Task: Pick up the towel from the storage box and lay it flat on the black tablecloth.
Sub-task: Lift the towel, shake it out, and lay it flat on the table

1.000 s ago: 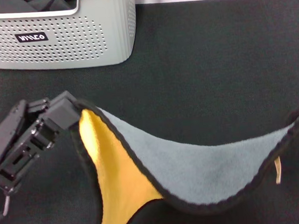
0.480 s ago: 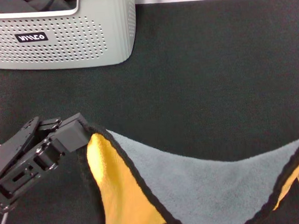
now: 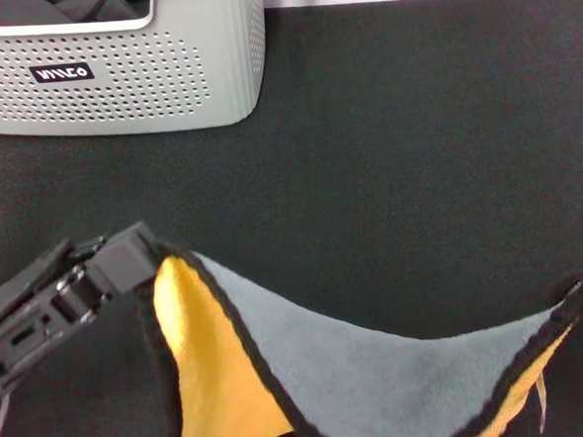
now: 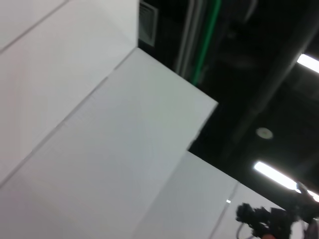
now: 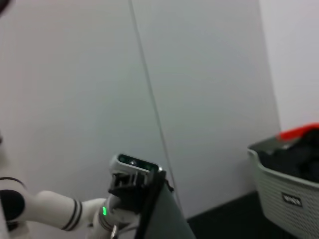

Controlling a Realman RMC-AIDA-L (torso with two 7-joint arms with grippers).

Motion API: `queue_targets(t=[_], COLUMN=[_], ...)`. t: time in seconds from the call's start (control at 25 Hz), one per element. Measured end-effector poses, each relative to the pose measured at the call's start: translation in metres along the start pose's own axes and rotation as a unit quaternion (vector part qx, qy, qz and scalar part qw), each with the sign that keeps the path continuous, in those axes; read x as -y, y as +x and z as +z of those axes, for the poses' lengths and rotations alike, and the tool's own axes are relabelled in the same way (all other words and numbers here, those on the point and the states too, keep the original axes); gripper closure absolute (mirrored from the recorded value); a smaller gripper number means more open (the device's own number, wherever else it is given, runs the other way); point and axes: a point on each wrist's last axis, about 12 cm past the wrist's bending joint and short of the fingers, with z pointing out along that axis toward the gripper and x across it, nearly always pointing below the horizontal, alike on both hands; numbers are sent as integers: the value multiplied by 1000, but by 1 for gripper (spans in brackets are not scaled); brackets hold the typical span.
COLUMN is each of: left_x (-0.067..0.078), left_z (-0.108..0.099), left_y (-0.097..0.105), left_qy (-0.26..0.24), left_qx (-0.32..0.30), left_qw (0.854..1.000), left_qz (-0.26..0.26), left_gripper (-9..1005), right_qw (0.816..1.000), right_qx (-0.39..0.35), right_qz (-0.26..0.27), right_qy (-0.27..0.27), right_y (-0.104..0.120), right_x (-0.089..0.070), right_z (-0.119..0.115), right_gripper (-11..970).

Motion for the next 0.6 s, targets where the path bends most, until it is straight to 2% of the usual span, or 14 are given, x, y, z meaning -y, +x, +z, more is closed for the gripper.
queue_targets(t=[0.12,0.28,0.32,0.36,0.52,0.6], left_x=[-14,-37,-48,-48,-70,-81], left_z=[-2,3,10,10,26,35], left_y=[-3,-8,-9,-9,-10,-10], left_qy=[-23,-47,-55,-55,-76,-93], left_qx=[6,5,-10,-10,-41,-53], left_qw=[1000,999,998,998,996,992], left_qz=[3,23,27,27,36,64], left_gripper=[953,953,953,953,953,953], right_qw=[1000,999,999,999,999,998], right_qx=[3,5,3,1,-13,-18], right_qz=[18,19,18,20,24,16], right_qy=[15,26,28,30,40,51], right_y=[14,27,28,30,36,38], right_x=[13,43,50,59,87,97], right_z=[-5,0,3,7,17,20], right_gripper=[953,953,953,953,953,953])
